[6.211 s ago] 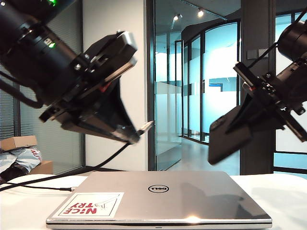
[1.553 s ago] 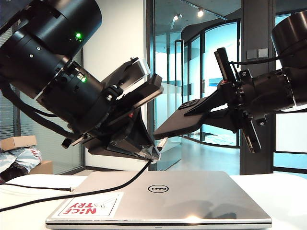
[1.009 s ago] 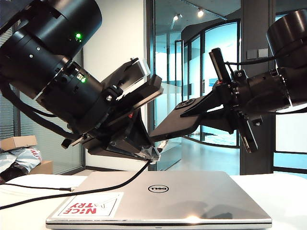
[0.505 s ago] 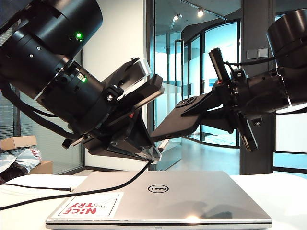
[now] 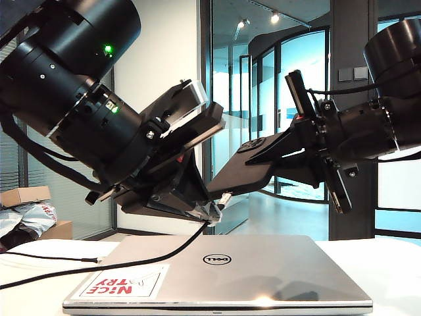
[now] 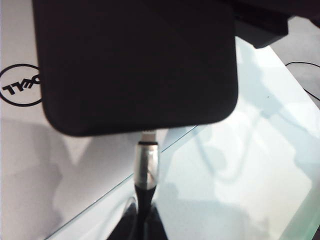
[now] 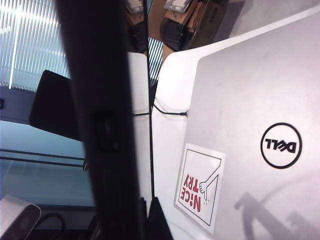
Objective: Pick up the charging cable and the phone, plug the charging cable into the charging port on the phone, and finally place them back on the table.
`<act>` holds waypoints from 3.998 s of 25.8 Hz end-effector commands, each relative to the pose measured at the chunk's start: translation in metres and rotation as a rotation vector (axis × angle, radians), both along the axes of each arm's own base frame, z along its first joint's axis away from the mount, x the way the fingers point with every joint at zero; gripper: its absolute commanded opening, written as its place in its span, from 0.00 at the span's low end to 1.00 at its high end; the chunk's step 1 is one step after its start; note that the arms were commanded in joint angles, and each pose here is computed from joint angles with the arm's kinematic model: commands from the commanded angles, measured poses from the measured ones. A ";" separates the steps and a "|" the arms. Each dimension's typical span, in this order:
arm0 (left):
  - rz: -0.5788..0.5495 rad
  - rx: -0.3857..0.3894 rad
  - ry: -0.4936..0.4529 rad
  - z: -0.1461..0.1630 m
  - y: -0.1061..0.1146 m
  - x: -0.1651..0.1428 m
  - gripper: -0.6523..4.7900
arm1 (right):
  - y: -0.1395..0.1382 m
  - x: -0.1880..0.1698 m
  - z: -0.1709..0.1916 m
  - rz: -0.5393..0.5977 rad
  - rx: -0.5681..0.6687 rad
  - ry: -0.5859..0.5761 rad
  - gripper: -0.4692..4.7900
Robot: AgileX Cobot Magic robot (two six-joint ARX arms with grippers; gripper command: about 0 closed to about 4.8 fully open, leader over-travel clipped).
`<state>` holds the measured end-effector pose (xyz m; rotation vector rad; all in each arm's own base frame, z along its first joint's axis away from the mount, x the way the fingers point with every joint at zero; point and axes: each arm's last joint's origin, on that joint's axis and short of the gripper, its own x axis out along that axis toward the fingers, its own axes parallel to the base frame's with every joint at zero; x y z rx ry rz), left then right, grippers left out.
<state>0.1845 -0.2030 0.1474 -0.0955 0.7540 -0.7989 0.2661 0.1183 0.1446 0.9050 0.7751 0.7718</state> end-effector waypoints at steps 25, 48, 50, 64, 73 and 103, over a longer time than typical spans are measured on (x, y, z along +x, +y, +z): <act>0.005 -0.064 -0.057 0.008 -0.003 0.004 0.11 | 0.011 -0.003 0.007 0.008 0.036 -0.014 0.08; 0.001 -0.061 -0.058 0.008 -0.003 0.003 0.11 | 0.001 -0.001 0.004 0.054 0.027 0.011 0.08; 0.001 -0.061 -0.057 0.008 -0.003 0.003 0.11 | 0.001 -0.001 0.004 0.051 0.028 0.013 0.08; 0.001 -0.056 -0.052 0.007 -0.003 0.003 0.11 | 0.000 0.002 0.010 -0.005 0.030 -0.077 0.08; 0.002 -0.042 -0.039 0.003 -0.003 0.003 0.11 | 0.000 0.003 0.010 -0.021 0.016 -0.093 0.08; 0.002 -0.085 -0.079 0.007 -0.006 0.006 0.25 | -0.004 0.002 0.003 0.000 -0.037 -0.065 0.08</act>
